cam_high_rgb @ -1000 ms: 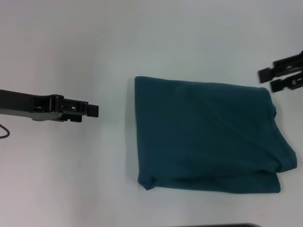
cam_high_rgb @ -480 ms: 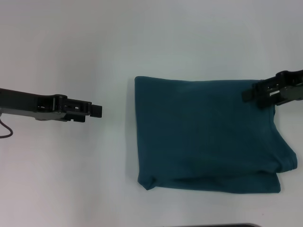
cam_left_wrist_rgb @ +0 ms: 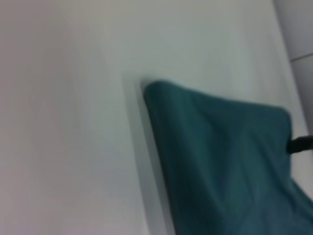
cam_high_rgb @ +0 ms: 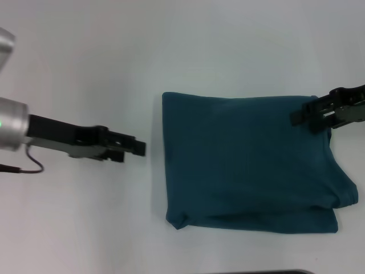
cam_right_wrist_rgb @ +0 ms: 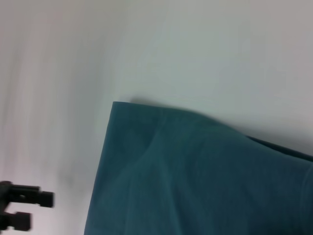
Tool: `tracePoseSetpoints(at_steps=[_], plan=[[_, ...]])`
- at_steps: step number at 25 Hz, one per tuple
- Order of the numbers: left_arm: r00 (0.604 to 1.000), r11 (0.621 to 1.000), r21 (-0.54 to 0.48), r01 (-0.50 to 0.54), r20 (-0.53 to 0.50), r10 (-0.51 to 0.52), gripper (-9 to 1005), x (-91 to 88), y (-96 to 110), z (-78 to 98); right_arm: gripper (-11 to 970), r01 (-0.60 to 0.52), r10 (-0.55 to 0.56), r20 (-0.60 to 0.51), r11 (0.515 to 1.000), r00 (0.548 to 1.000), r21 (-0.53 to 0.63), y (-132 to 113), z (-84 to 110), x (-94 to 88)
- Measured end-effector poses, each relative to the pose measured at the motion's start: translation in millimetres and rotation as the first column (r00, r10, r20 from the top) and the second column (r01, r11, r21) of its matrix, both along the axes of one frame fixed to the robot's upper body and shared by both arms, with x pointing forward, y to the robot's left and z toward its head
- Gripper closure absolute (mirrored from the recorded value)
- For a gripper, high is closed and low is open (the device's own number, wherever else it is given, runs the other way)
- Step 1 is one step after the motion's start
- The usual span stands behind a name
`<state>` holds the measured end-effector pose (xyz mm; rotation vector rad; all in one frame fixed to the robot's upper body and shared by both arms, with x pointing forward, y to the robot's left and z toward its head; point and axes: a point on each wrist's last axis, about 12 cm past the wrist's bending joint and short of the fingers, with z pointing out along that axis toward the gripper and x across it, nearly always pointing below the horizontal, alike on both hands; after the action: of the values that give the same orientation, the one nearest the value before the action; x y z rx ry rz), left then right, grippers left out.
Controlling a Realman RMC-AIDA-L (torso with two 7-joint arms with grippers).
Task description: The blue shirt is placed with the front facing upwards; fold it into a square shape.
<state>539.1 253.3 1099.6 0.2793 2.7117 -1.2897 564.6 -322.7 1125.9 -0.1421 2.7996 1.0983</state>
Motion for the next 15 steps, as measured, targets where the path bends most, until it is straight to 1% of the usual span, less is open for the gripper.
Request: tracePoseSetpoints(at_steps=[4,9,15], plan=[[0.999,1.0,0.005,0.027,-0.02,-0.027,263,3.0,-19,-5.7,151,0.001,-0.001,0.001,1.0,1.0,0.001,-1,0.8,0.2],[0.998,1.0,-0.016,0.015,-0.064,-0.016,262,6.0,-33,-14.2,151,0.006,-0.006,0.002,1.0,1.0,0.0,-3,1.2,-0.5],[0.996,1.0,-0.021,0.005,-0.086,-0.007,263,7.3,-43,-22.2,151,0.003,-0.003,0.003,1.0,1.0,0.003,-4,1.5,-1.2]])
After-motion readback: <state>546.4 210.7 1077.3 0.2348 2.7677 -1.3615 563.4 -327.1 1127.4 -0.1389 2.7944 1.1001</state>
